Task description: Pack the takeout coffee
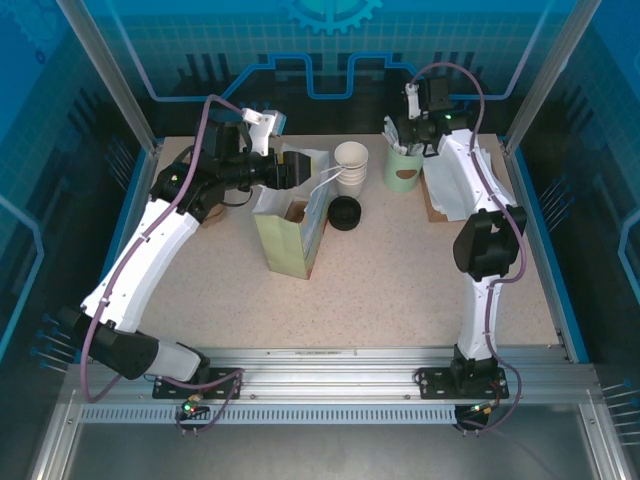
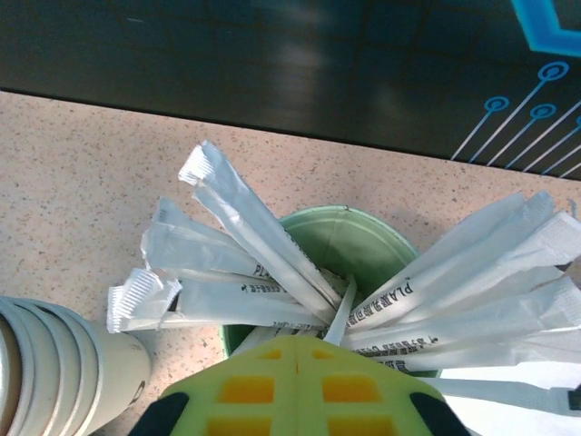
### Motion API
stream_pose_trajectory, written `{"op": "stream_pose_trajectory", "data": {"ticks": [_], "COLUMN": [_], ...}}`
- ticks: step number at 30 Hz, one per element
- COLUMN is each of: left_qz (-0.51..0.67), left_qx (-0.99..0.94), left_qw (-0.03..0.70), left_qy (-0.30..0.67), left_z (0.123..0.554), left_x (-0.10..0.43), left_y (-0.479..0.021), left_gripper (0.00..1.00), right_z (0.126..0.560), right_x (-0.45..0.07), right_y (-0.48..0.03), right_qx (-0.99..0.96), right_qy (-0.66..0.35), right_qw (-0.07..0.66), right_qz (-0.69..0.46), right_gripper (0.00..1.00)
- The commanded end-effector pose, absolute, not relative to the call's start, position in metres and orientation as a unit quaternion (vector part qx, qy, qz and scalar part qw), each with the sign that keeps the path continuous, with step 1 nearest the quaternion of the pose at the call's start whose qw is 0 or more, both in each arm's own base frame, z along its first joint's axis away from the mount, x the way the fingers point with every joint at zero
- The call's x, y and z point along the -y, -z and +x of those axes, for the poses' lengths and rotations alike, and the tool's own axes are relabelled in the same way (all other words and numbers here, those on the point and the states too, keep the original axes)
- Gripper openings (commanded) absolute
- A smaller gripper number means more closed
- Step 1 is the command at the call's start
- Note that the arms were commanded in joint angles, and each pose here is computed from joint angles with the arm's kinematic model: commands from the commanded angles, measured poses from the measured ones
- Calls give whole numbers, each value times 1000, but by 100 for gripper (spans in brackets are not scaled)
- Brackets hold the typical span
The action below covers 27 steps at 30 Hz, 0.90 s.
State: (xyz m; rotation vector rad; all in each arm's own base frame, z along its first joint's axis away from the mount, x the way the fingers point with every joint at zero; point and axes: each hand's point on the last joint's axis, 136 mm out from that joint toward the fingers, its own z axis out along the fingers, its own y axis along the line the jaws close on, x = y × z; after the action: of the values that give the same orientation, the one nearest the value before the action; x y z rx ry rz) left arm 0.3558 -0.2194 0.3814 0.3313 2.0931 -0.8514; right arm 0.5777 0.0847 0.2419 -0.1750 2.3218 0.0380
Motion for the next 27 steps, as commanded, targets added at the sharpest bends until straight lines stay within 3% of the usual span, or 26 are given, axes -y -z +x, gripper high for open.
{"op": "stream_pose_trajectory", "data": {"ticks": [1,11,19,27], "left_qz": [142,128,70,19], "left_qx": [-834,-831,-827,-826], "left_qw": [414,439,465,490], "left_qy": [337,317,307,278], "left_z": [354,351,347,338], "left_x": [220,207,165,122], "left_y": [-378,-384,-392,-391], "left_gripper": [69,69,70,70], "right_z": [569,503,380,303], "right_x": [-69,-68,-125,-210], "right_y": [-270,-404,-511,-535], "right_qx": [-909,-851,-765,-715], "right_qy": [-2,-20,-119,-243], "right_qw": [413,522,619,606], "right_qz": [-59,-59,-134,-250], "right_gripper": [0,0,0,0]}}
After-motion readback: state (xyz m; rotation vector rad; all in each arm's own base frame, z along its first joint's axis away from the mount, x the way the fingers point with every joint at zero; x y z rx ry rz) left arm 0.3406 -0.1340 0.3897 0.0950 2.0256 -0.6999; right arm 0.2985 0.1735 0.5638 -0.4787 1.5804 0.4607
